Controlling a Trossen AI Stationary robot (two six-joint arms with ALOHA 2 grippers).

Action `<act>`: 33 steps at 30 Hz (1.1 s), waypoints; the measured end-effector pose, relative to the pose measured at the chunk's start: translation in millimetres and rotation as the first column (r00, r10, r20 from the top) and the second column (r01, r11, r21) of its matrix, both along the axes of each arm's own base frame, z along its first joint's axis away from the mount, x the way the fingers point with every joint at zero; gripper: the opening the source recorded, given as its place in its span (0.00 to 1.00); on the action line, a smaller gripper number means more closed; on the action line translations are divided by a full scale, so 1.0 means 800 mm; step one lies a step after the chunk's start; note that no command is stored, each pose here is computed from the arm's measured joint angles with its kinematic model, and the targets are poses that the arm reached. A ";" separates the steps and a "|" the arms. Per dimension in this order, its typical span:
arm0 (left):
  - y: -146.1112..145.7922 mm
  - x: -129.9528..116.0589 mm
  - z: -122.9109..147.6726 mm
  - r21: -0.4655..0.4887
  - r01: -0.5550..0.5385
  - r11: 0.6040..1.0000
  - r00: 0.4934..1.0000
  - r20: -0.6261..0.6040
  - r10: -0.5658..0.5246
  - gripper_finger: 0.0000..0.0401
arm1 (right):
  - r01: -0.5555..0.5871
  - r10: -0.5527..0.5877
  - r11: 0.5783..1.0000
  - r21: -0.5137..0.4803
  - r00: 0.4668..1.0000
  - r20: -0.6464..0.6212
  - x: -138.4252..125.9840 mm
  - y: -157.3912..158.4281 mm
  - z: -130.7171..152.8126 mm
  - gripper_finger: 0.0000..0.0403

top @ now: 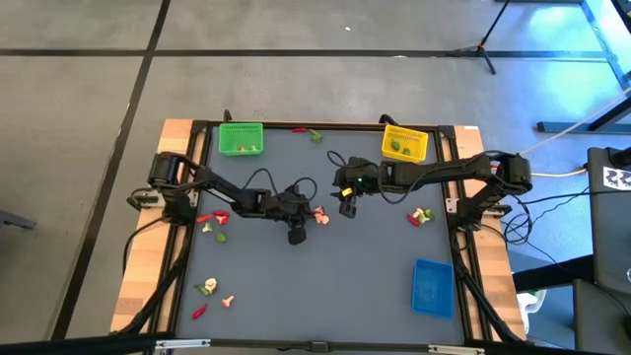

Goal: Sort produce into baskets
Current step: Put the red mushroom into the green bin

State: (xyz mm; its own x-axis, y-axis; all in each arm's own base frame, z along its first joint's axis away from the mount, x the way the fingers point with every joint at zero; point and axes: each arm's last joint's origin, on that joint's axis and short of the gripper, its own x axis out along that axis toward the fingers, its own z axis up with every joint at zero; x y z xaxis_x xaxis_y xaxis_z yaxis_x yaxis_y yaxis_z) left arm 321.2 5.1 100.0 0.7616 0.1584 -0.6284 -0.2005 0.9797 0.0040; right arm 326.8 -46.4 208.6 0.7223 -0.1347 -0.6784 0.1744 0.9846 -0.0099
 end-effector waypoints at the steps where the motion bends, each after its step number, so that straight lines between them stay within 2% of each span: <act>1: 0.000 -0.001 0.001 -0.001 -0.001 1.000 1.000 -0.003 0.001 0.01 | 0.000 0.000 1.000 0.000 1.000 0.002 0.000 0.000 0.000 0.39; 8: 0.000 -0.006 0.021 -0.002 -0.002 1.000 1.000 0.006 0.002 0.01 | 0.000 0.000 1.000 0.000 1.000 0.000 0.000 0.000 0.000 0.39; 15: 0.000 -0.022 0.044 0.000 -0.008 1.000 0.998 -0.057 0.008 0.00 | 0.000 0.000 1.000 0.000 1.000 0.000 0.000 0.000 0.000 0.39; 25: 0.005 -0.061 0.073 0.019 -0.012 1.000 0.975 -0.223 0.016 0.02 | 0.000 0.000 1.000 0.001 1.000 -0.002 0.000 0.000 0.000 0.39; 29: 0.015 -0.079 0.091 0.026 -0.032 0.999 0.968 -0.247 0.037 0.02 | 0.000 0.000 1.000 0.000 1.000 0.003 0.000 0.000 0.000 0.39; 33: 0.028 -0.093 0.107 0.044 -0.057 0.997 0.976 -0.208 0.065 0.02 | 0.000 0.000 1.000 0.000 1.000 0.003 0.000 0.000 0.000 0.39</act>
